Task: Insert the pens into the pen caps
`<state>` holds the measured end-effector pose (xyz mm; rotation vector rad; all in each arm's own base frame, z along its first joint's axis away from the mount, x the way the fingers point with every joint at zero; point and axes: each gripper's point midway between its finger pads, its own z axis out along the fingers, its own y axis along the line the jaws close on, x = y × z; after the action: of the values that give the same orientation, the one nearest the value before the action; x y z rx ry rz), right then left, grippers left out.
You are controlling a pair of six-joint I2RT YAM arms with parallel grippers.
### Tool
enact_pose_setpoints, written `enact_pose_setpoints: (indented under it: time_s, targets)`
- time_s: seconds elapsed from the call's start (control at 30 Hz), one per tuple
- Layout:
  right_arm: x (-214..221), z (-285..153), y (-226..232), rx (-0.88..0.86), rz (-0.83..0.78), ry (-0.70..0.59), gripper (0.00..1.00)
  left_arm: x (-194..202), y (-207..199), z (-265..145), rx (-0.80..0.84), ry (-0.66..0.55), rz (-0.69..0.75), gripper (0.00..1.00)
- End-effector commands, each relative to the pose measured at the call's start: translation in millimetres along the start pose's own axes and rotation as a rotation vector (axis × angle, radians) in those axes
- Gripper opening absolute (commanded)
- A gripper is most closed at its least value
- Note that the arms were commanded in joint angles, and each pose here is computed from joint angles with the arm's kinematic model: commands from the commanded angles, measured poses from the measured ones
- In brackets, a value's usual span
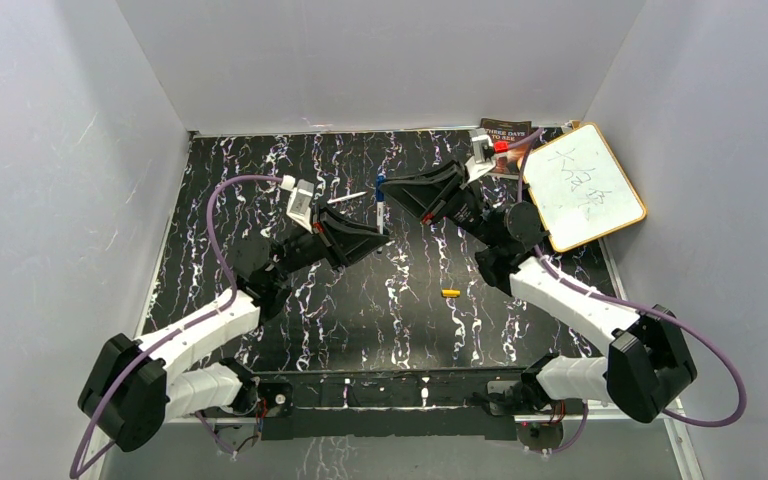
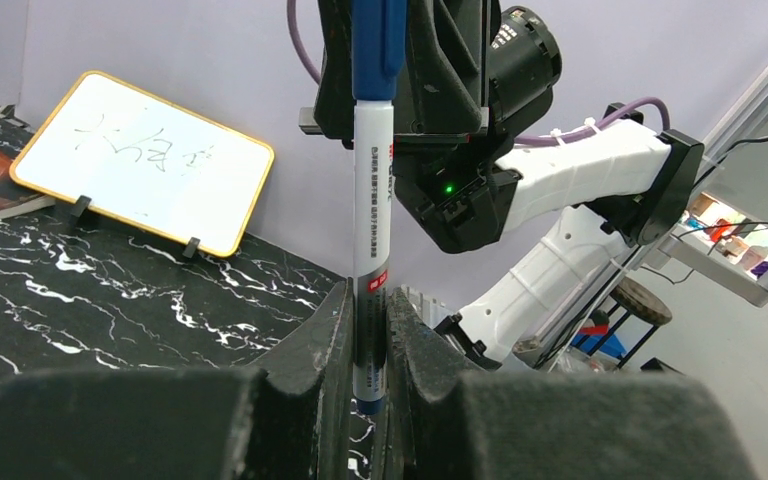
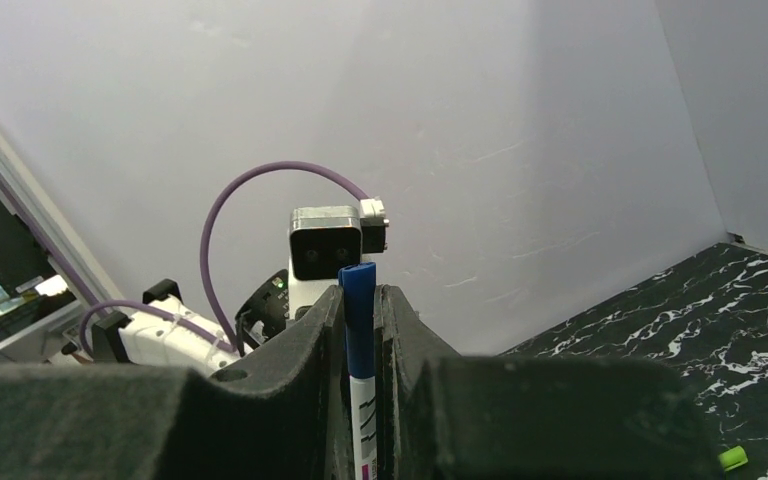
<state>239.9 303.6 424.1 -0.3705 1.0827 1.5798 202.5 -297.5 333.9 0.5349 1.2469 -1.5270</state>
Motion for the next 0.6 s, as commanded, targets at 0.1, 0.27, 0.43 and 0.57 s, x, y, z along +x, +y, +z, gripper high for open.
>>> enact_pose_setpoints:
  time_s: [0.1,0.27,0.43,0.57]
  targets:
    - [34,-7,12,-0.063,-0.035,0.183,0.0,-65,-21,7,-0.004,-0.171,0.155,0.0]
    - [42,-12,3,0.003,-0.102,0.288,0.0,-71,-28,7,-0.006,-0.155,0.196,0.0]
    - [53,-21,0,0.025,-0.099,0.356,0.0,-76,-29,7,-0.017,-0.157,0.22,0.0]
    - [61,-28,-4,0.041,-0.09,0.37,0.0,-80,-31,9,-0.006,-0.158,0.23,0.0]
